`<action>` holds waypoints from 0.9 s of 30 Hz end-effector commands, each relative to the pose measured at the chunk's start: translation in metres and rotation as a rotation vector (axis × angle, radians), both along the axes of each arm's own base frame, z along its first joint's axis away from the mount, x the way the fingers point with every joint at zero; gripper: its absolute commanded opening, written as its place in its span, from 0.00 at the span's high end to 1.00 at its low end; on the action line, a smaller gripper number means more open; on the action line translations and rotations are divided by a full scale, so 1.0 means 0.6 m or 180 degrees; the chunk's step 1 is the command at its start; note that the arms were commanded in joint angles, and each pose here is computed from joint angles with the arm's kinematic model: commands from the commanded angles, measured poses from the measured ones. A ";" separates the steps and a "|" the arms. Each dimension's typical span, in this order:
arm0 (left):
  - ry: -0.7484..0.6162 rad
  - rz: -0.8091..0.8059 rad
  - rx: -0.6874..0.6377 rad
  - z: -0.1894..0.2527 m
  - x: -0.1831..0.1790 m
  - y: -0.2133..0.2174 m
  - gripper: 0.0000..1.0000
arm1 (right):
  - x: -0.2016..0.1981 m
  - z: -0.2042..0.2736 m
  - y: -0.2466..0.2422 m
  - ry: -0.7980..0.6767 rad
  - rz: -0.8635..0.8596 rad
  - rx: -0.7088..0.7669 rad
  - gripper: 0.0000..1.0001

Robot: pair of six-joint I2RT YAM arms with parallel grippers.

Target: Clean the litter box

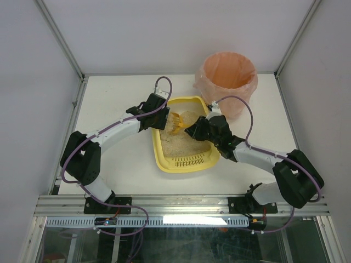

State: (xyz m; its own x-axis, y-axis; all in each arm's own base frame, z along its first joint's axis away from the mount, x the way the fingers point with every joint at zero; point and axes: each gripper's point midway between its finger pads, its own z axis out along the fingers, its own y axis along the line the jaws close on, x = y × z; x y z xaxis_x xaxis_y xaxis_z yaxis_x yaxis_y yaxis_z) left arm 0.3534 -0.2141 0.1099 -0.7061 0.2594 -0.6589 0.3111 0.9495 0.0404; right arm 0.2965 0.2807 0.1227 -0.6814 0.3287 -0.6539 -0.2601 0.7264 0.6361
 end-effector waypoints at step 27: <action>-0.0161 -0.0153 -0.0231 0.033 0.010 -0.035 0.50 | -0.005 0.099 -0.054 -0.0486 -0.0464 0.0954 1.00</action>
State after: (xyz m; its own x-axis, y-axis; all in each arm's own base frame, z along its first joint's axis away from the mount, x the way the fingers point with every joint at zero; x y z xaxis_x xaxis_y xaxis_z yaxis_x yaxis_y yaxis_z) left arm 0.3534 -0.2140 0.1098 -0.7062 0.2595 -0.6587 0.3106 0.9497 0.0411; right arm 0.2848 0.2462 0.1361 -0.5989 0.5203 -0.6088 -0.2002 0.6387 0.7429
